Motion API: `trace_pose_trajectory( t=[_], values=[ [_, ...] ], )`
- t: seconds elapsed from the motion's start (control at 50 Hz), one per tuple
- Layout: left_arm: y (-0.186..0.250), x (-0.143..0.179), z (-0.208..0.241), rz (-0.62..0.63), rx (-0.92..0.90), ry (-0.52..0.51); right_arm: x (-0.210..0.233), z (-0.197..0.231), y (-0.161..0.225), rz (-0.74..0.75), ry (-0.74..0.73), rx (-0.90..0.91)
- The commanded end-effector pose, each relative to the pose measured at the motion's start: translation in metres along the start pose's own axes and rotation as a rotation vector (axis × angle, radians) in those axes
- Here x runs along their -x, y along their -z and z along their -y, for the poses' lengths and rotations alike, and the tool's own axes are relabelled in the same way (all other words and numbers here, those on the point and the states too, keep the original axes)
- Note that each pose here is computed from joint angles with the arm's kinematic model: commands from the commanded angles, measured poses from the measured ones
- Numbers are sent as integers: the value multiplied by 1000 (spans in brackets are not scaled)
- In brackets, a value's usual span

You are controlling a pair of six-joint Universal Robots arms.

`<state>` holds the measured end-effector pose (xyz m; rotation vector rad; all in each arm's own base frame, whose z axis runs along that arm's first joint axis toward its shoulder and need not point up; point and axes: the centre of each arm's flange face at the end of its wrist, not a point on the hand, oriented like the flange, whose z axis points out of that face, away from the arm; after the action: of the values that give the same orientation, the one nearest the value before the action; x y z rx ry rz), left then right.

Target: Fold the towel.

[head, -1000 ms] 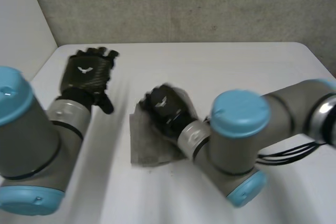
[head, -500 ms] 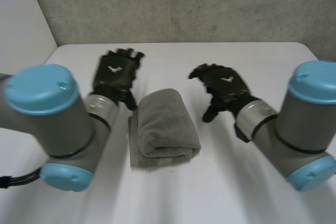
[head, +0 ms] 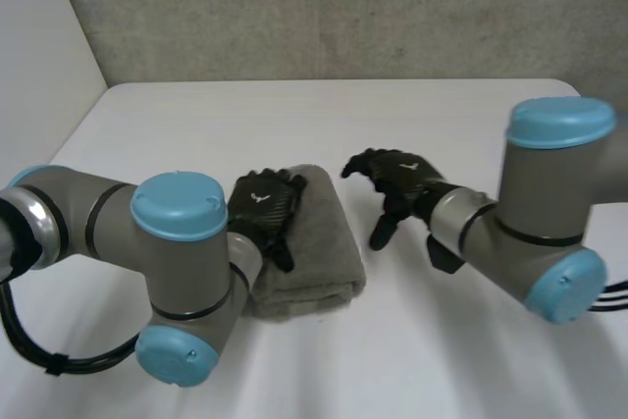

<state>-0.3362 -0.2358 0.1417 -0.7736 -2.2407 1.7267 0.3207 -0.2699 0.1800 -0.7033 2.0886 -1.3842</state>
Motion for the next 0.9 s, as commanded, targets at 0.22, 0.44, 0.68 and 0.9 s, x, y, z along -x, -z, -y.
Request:
trace_pose_trajectory(
  t=[0.22, 0.44, 0.68, 0.9],
  values=[
    [8, 11, -19, 93, 82, -14, 30, -34, -37, 17, 76, 50],
    [11, 12, -26, 93, 108, -19, 24, -31, -42, -57, 218, 43],
    [45, 24, 78, 119, -187, -1, 38, 79, 9, -82, 258, -249],
    [105, 94, 160, 293, -394, 68, 7, 133, 77, -328, 232, -384]
  ],
)
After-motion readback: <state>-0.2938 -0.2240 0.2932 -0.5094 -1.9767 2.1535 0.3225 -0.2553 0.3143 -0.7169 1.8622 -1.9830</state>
